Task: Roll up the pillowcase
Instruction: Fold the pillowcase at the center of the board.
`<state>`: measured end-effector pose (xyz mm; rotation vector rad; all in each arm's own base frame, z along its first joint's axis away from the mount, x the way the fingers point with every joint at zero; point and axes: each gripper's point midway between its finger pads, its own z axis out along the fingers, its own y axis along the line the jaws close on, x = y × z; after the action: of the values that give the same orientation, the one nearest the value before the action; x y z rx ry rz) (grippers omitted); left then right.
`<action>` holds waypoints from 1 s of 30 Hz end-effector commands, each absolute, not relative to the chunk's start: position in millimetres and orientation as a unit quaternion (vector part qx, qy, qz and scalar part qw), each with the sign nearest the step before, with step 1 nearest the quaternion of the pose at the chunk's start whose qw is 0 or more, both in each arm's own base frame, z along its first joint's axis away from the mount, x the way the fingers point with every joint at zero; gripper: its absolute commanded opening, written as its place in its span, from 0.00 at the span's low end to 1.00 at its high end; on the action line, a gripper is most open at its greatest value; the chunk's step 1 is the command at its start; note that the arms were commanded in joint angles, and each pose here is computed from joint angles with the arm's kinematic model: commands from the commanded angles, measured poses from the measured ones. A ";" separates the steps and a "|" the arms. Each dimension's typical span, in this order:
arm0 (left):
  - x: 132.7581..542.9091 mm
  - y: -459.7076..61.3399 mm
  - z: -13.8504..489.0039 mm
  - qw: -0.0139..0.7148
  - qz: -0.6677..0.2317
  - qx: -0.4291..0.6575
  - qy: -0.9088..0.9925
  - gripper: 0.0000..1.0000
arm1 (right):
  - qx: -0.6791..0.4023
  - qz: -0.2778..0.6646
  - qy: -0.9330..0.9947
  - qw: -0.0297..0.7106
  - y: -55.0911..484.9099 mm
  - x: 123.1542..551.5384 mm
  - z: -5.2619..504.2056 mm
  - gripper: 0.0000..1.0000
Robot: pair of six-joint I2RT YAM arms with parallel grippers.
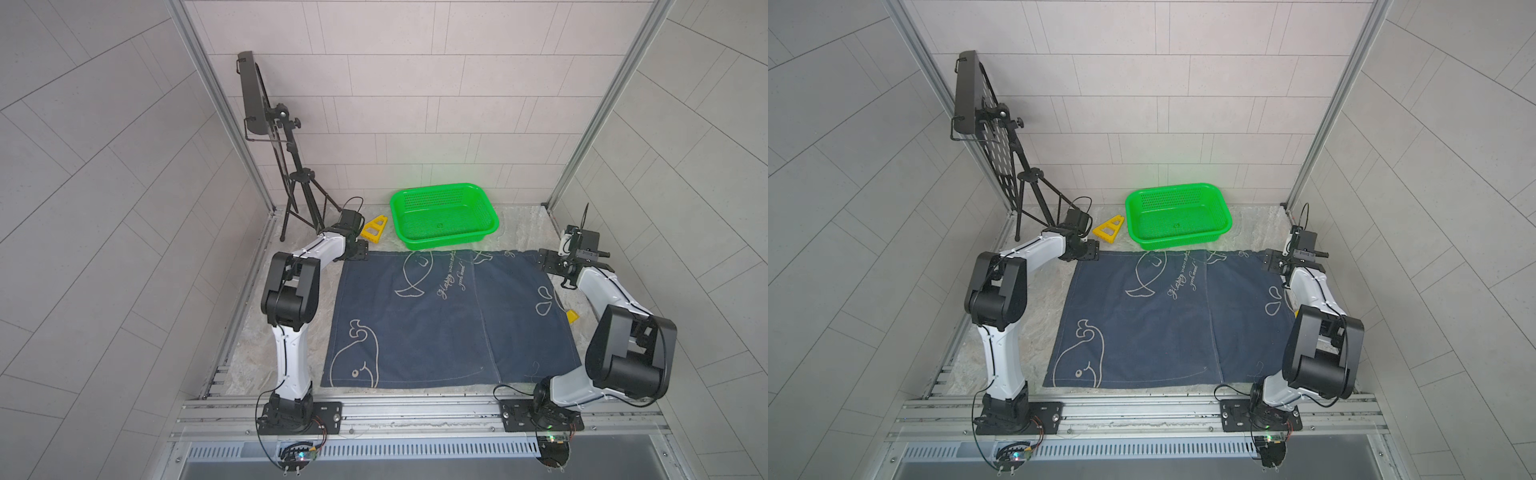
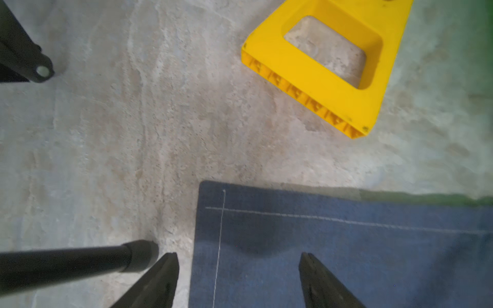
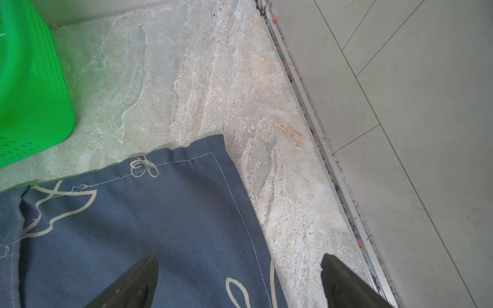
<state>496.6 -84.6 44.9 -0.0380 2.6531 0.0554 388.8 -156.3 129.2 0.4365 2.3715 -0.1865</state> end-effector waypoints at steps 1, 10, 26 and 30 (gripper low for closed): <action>490.3 -71.5 36.9 0.207 0.071 -0.040 0.975 0.78 | 0.165 -0.066 0.933 0.312 -158.7 386.0 114.1 0.98; 504.0 -79.9 14.8 0.196 0.063 -0.041 0.978 0.77 | 0.166 -0.040 0.944 0.281 -163.5 412.6 93.6 0.95; 493.5 -92.9 -21.1 0.145 0.025 -0.039 0.988 0.42 | 0.153 -0.060 0.954 0.251 -182.2 436.7 79.9 0.93; 494.8 -93.0 -19.0 0.146 0.018 -0.037 0.988 0.29 | 0.153 -0.060 0.955 0.245 -185.1 442.0 72.6 0.92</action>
<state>524.2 -96.9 19.9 -0.1305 2.6991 0.0306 446.9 -180.1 81.6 0.4109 2.5650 -0.1441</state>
